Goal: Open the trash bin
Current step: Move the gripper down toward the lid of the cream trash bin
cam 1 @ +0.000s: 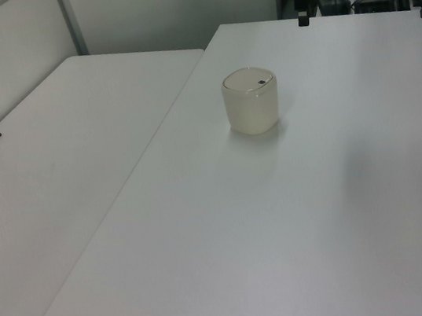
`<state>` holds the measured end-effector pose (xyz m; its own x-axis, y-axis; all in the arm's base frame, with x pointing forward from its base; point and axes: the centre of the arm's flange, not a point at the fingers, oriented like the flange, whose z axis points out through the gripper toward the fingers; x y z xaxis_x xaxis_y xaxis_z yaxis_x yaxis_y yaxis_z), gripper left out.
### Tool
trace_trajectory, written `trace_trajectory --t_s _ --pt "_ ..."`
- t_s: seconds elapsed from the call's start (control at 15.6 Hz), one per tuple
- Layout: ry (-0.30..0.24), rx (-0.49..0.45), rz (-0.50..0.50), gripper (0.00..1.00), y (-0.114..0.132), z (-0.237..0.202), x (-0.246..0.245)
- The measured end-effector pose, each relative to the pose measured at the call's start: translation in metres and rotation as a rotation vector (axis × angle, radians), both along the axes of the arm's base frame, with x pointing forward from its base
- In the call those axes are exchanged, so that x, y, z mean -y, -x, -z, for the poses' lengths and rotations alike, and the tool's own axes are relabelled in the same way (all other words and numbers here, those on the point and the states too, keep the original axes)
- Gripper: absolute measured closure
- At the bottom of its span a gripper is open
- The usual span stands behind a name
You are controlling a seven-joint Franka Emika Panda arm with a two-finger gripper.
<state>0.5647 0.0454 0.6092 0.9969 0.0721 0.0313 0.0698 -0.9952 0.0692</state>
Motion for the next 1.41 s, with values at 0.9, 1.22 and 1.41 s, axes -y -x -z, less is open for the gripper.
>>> trace_trajectory --t_s 0.9,1.22,1.41 --pt "0.002 -0.01 -0.041 0.14 0.0 0.003 0.005" --pt "0.004 -0.018 -0.075 0.68 -0.001 0.006 0.005" --pt "0.006 -0.025 -0.076 0.87 -0.007 0.015 0.004"
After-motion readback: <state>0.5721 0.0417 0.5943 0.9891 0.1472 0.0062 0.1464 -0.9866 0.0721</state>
